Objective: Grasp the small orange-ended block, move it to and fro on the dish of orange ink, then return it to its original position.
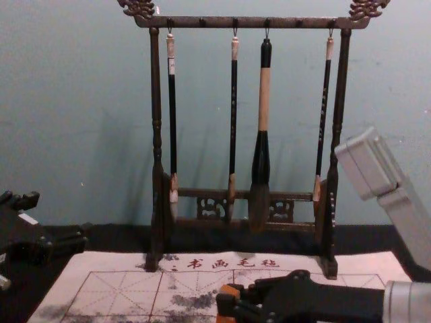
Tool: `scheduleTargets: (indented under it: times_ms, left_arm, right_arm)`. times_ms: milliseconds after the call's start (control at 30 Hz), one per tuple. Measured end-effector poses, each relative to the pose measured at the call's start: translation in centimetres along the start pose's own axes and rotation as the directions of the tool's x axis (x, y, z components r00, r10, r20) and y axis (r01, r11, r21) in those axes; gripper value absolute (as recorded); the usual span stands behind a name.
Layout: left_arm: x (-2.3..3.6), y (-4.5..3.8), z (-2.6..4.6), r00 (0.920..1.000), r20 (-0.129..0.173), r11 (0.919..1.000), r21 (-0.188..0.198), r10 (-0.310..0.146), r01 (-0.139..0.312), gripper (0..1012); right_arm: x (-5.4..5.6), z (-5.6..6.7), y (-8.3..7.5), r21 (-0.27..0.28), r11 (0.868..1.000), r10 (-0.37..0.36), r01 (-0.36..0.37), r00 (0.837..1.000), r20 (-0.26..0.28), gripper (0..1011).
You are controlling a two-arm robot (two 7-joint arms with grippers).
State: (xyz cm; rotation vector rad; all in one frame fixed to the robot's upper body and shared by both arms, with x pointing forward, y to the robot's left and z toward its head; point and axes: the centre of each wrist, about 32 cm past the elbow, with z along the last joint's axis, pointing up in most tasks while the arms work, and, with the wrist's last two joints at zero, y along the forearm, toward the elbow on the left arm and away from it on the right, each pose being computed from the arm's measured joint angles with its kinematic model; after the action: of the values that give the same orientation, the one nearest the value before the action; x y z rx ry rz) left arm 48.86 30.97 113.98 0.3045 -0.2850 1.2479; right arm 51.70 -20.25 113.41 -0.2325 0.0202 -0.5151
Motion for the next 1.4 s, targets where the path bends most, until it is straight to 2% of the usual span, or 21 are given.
scheduleTargets:
  times_ms: [733, 867, 1167, 1400]
  left_arm:
    - [0.0, 0.0, 0.0, 1.0, 0.0, 1.0, 0.0, 0.0, 0.0, 1001]
    - [0.0, 0.0, 0.0, 1.0, 0.0, 1.0, 0.0, 0.0, 0.0, 1001]
    - [0.0, 0.0, 0.0, 1.0, 0.0, 1.0, 0.0, 0.0, 0.0, 1001]
    - [0.0, 0.0, 0.0, 1.0, 0.0, 1.0, 0.0, 0.0, 0.0, 1001]
  right_arm:
    - [0.4, -0.1, -0.7, -0.001, 1.0, -0.027, 0.027, 1.0, -0.001, 126]
    - [0.4, 0.1, -1.0, 0.008, 1.0, -0.03, 0.03, 1.0, 0.003, 126]
    - [0.4, 1.7, -2.3, 0.053, 0.998, -0.035, 0.034, 0.999, 0.021, 126]
    - [0.5, 3.6, -4.3, 0.098, 0.992, -0.083, 0.081, 0.996, 0.019, 126]
